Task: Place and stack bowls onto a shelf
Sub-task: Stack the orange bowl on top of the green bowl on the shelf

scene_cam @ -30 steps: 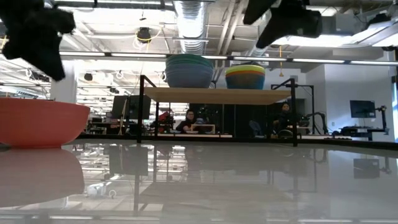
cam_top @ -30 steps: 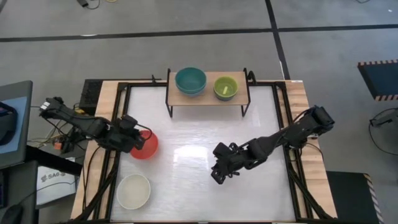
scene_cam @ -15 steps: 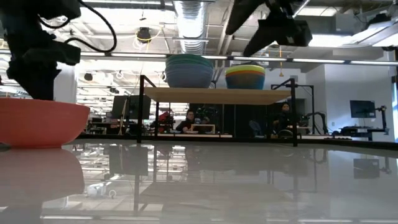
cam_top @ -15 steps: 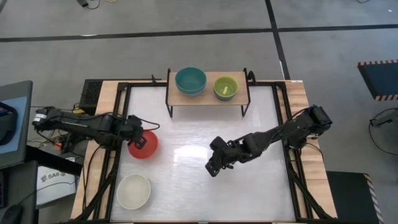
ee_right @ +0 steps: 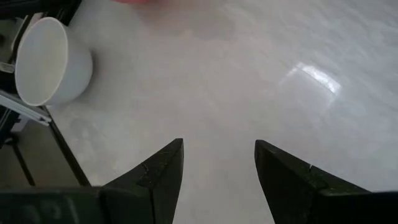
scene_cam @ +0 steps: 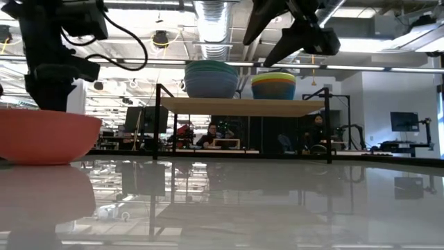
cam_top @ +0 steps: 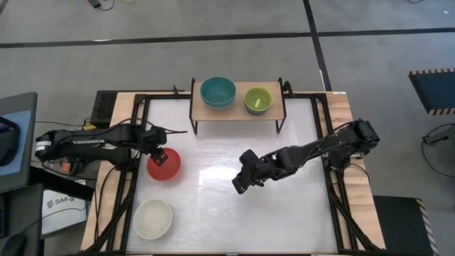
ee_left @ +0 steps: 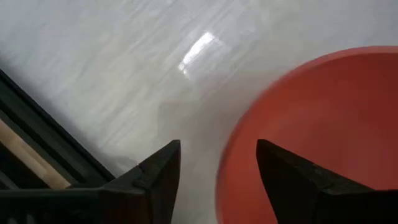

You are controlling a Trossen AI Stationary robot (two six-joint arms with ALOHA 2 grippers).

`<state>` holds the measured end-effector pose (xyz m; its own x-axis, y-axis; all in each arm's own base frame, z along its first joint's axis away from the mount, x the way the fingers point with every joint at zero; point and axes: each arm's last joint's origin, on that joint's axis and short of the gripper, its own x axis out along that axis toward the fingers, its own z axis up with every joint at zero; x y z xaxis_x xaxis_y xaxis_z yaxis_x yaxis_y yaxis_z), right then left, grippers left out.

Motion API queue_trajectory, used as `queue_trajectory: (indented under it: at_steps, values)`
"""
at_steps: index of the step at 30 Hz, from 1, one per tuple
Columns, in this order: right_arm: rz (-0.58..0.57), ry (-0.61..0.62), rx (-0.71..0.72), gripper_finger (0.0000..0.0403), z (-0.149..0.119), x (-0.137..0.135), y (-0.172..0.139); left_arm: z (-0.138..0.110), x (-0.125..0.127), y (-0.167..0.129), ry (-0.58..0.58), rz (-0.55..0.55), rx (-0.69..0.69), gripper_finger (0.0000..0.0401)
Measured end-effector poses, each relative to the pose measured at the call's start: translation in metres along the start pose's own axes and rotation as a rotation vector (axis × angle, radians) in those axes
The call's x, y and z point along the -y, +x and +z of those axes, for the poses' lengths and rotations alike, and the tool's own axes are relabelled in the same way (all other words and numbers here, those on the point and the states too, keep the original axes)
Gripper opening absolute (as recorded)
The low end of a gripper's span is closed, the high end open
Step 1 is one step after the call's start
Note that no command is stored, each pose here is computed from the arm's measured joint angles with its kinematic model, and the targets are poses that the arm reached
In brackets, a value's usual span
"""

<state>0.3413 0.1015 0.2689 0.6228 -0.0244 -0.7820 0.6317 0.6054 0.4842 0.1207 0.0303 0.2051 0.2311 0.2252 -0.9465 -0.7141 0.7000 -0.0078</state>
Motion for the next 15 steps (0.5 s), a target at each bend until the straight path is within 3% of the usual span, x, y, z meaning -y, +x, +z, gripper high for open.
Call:
queue_trajectory:
  at_steps: [15]
  values:
    - [0.007,0.039,0.015,0.0224,-0.019,-0.008,-0.005,0.009,0.003,0.026,-0.043,0.121,-0.145,0.0197]
